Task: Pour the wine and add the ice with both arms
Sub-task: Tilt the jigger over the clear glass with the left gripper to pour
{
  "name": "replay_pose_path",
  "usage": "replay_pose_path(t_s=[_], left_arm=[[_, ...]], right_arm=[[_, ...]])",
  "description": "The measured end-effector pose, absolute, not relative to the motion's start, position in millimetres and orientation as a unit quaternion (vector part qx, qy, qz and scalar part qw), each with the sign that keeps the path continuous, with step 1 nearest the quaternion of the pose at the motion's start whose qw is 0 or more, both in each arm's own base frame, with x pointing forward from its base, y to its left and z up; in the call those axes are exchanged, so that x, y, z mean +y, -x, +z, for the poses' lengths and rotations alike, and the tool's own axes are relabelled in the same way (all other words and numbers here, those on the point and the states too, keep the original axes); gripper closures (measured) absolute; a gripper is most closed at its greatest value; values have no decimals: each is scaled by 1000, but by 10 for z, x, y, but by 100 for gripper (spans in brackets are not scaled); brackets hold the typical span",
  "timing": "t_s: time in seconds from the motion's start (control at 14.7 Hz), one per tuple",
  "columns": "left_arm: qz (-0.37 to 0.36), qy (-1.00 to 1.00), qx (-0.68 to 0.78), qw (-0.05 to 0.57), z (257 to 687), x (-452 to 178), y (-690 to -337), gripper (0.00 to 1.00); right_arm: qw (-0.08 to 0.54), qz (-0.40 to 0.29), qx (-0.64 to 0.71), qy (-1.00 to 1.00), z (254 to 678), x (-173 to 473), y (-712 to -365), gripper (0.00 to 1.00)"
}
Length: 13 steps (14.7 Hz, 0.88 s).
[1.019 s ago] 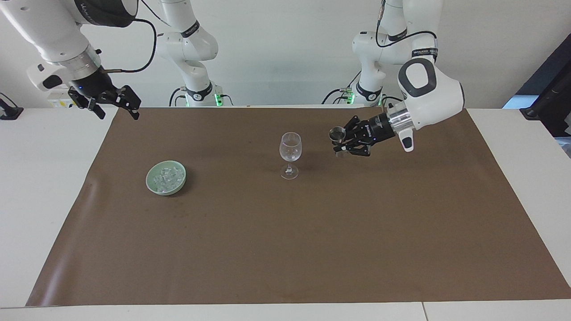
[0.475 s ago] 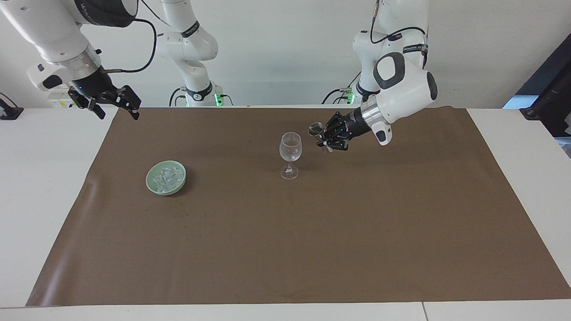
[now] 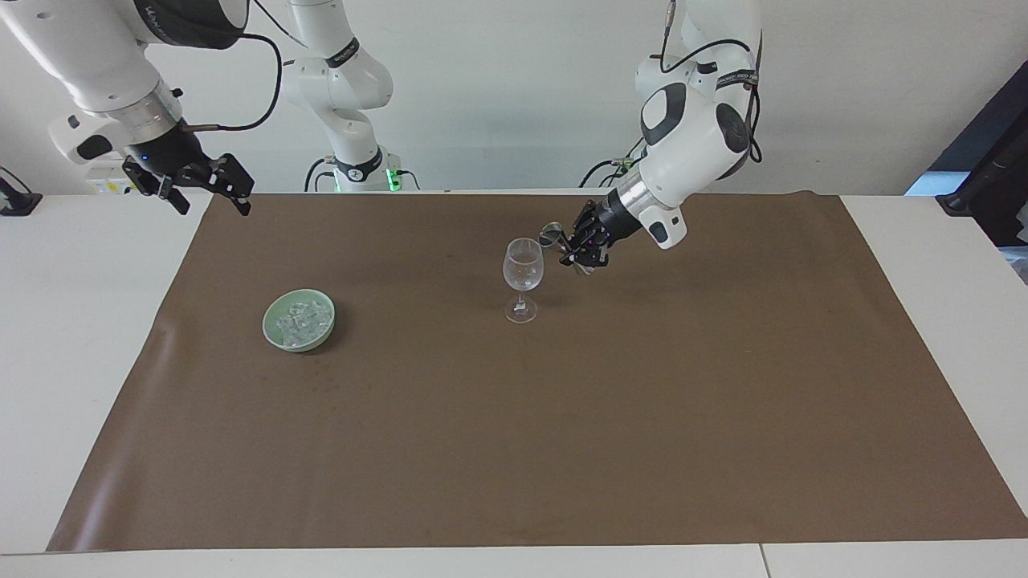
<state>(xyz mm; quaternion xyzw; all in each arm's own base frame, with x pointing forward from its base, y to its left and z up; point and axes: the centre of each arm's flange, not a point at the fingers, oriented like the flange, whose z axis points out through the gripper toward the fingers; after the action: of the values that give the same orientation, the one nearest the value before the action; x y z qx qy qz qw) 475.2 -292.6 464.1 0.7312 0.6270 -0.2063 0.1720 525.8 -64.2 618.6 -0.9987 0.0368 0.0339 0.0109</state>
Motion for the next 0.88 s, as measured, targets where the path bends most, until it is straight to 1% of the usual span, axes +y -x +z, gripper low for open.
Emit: replay_pose_path(t_s=[0.2,0.54,0.88], left_arm=[[-181,-747,621,155,4654,-3042,-4695,79],[-117,-760,625,131,4760,-3217,-4696,79],[-62,-780,614,105,4752,-3413,-4605,79]], right_arm=[[11,34,37,999,6186,-642,-5258,0],[11,34,37,999,6186,-642,-5258,0],[11,34,37,999,6186,-642,-5258,0]])
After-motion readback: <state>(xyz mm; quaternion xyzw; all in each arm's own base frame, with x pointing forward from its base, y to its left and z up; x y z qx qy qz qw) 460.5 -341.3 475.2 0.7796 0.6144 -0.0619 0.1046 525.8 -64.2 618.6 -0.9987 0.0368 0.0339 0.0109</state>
